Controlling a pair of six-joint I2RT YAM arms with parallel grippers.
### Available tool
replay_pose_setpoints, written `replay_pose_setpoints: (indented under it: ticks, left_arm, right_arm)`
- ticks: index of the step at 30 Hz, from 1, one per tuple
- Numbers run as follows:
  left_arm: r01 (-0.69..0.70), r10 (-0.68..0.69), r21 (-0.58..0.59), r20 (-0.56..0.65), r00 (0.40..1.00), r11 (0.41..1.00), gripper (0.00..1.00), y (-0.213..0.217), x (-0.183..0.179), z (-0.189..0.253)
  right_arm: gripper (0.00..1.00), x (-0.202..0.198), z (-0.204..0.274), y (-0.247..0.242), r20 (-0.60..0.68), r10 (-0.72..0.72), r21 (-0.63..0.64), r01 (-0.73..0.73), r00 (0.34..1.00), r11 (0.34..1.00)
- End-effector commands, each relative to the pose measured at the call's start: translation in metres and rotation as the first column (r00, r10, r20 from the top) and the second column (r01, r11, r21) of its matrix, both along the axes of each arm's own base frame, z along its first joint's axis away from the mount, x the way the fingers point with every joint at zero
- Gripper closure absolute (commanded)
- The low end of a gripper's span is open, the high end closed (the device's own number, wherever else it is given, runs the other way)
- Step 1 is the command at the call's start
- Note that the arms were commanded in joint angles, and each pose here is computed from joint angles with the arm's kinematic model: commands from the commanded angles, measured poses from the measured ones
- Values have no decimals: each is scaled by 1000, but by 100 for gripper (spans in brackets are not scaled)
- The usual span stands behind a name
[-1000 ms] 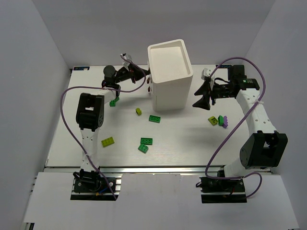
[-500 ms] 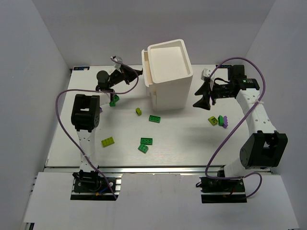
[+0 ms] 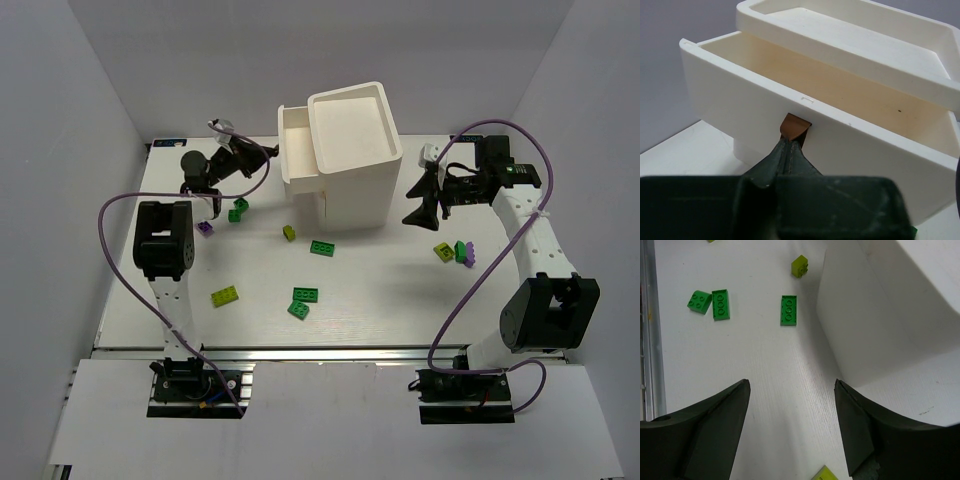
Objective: Sort the legos into containers by color
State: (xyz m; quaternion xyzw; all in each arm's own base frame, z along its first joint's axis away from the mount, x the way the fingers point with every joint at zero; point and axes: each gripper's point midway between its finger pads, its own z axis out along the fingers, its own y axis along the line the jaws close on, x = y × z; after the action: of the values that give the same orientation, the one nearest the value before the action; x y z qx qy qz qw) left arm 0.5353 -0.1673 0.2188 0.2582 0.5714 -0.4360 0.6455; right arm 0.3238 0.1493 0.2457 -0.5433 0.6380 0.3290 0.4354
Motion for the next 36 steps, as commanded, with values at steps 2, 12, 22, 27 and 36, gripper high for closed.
replay_pose_setpoints:
  ticks: [2,12,22,27,36]
  left_arm:
    - [-36,37,-6,57,998,999,76,14,-5,37]
    - [-159,160,34,-31,987,987,19,32,4,69]
    - [-628,660,211,-314,682,749,35,120,-37,62]
    - [-702,750,332,-493,440,630,41,148,-92,34]
    - [-658,761,435,-546,350,614,9,148,-170,7]
  right_arm:
    - [23,-4,6,2,45,35,-6,-34,998,999]
    - [13,-32,-35,36,42,205,-105,-199,978,974]
    - [45,-33,-93,113,69,218,-212,-199,973,957]
    - [21,-62,-122,149,-23,337,-253,-332,941,909]
    - [14,-96,-179,200,-74,375,-351,-376,924,858]
